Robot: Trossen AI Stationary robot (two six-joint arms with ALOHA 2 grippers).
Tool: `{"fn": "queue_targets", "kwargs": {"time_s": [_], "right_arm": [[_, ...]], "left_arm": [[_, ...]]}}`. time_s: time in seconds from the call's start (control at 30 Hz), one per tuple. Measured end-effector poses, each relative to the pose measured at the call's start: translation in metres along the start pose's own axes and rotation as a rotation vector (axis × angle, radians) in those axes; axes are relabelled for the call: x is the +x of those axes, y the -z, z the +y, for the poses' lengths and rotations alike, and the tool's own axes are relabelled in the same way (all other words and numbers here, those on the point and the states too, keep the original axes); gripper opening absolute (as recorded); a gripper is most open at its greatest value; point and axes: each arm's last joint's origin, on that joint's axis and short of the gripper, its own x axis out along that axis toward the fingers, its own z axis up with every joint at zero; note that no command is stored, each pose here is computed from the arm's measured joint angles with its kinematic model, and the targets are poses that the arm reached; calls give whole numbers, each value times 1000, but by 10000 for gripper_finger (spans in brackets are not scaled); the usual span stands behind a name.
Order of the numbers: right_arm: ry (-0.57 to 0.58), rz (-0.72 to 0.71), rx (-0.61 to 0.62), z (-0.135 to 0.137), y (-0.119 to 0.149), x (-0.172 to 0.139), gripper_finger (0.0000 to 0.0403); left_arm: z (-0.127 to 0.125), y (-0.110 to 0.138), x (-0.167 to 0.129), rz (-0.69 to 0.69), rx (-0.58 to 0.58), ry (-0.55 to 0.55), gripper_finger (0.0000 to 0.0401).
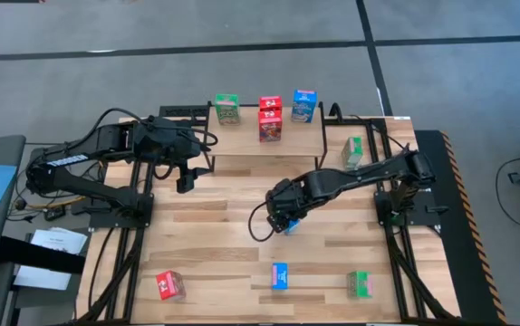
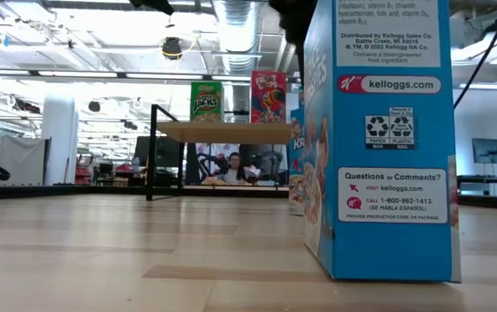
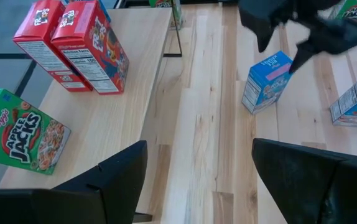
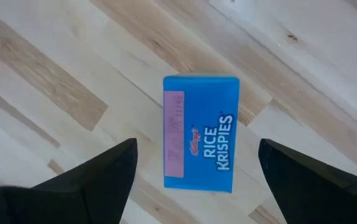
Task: Stack cereal on shelf
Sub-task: Put the top blue cereal box on the shelf aligned with the other blue cereal box
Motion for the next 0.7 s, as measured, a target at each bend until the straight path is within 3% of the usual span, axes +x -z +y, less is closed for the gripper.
{"fn": "queue_targets", "kwargs": {"time_s": [0.2,0.47,0.7], "right_arm": [[52,31,-34,4,3,20,357],[86,46,-54,2,3,24,353],[88,48,-69,2,3,26,298]], "left_arm": [[0,0,0,-1,0,0,279],[0,0,0,1,0,0,279],[0,0,0,0,0,0,279]]}}
